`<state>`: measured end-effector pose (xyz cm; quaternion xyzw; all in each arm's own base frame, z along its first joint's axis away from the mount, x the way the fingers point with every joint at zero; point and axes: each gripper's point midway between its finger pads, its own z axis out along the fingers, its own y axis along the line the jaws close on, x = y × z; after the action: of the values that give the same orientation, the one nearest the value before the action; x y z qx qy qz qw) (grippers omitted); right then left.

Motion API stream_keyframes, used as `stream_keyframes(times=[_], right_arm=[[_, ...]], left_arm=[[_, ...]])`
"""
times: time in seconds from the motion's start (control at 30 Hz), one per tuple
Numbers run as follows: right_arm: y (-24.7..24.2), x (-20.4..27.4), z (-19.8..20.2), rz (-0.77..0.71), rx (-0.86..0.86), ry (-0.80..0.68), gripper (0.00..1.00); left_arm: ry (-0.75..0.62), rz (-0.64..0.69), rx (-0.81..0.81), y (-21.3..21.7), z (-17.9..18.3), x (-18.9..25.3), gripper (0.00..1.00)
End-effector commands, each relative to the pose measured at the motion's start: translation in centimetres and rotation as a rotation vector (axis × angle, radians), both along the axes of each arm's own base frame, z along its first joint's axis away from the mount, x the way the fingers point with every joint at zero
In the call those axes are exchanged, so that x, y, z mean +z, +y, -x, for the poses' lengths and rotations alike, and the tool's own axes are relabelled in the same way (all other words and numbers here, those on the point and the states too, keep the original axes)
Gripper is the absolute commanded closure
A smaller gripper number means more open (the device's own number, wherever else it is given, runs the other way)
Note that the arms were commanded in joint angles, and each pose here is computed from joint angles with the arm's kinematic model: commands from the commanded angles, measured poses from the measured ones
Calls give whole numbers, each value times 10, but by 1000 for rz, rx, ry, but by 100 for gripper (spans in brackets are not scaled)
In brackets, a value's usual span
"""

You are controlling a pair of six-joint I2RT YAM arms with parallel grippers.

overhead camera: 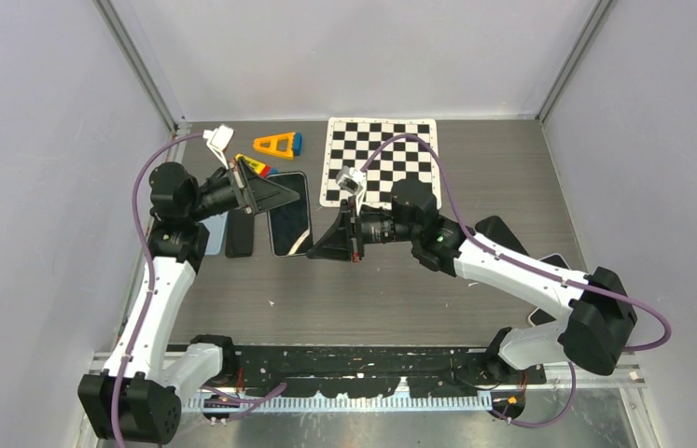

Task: Take the phone out of the phone case
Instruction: Remove the phone case from the phone.

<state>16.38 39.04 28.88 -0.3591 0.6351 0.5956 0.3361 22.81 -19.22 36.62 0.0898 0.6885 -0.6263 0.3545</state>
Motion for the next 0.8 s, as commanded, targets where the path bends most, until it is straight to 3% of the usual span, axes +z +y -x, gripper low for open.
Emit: stream_keyframes(times=[0.0, 0.43, 0.7, 0.77], right_arm=[[-2, -48, -51, 228, -203, -216, 99], [-8, -45, -84, 298, -377, -403, 99], [-30, 6, -63, 109, -432, -391, 99], [-39, 15, -54, 74, -439, -369, 93]], left_arm=[[145, 113, -107, -15, 28, 34, 100], [303, 142, -24, -16, -1, 11, 100], [335, 43, 91, -11, -17, -18, 100], [346, 43, 113, -10, -21, -20, 100]])
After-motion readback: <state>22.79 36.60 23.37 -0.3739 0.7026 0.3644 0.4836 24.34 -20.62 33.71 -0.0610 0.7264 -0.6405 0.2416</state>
